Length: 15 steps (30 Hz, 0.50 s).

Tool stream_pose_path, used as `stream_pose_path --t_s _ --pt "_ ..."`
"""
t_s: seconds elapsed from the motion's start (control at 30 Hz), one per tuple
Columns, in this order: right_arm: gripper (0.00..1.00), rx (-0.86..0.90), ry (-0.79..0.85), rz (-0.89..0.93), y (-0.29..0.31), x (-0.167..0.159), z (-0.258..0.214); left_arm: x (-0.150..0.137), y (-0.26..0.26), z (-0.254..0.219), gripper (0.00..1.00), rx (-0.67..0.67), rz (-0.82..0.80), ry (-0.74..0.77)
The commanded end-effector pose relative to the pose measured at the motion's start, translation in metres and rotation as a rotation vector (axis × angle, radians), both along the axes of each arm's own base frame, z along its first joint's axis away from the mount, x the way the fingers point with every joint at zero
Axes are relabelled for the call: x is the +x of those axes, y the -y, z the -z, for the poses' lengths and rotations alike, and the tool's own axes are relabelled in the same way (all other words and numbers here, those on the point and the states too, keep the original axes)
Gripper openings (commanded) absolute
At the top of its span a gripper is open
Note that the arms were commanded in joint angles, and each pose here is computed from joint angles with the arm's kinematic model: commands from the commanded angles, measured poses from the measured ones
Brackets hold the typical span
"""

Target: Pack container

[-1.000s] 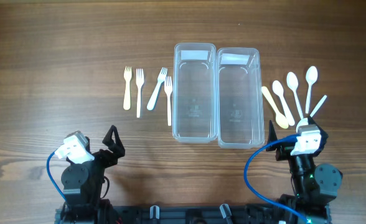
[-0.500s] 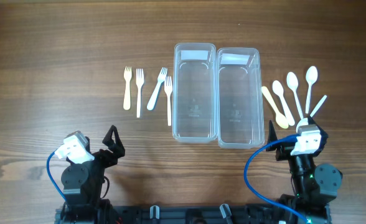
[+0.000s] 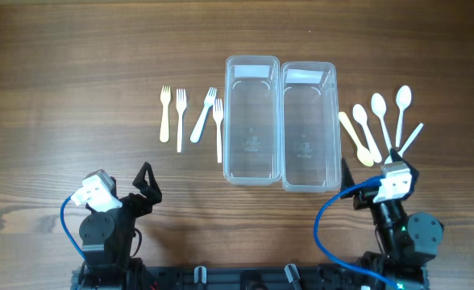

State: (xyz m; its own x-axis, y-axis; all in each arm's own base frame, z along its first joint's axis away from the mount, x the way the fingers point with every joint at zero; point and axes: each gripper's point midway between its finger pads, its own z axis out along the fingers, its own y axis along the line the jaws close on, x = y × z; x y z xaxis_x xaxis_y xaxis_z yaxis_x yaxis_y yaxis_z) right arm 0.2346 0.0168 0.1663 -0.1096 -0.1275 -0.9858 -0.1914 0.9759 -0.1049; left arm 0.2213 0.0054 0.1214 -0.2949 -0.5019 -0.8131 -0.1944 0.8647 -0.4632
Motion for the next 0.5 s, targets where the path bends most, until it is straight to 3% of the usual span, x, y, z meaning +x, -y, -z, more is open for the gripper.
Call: stream_pose_path --t_s 0.0,0.13,0.37,0.47 --pt "1.00 0.133 0.001 -0.212 -0.038 -0.011 -0.007 0.000 0.000 -0.001 1.00 -0.003 0.002 0.010" --pt "1.00 0.260 -0.037 -0.205 -0.039 -0.011 -0.009 0.000 0.000 -0.007 1.00 -0.003 0.002 0.011" --pt "1.00 0.260 -0.055 -0.179 -0.034 -0.006 -0.040 0.004 -0.004 -0.042 0.99 0.006 -0.019 0.006" --pt "1.00 0.252 -0.094 -0.136 -0.027 0.003 -0.063 0.011 -0.005 -0.057 1.00 0.074 -0.001 -0.036"
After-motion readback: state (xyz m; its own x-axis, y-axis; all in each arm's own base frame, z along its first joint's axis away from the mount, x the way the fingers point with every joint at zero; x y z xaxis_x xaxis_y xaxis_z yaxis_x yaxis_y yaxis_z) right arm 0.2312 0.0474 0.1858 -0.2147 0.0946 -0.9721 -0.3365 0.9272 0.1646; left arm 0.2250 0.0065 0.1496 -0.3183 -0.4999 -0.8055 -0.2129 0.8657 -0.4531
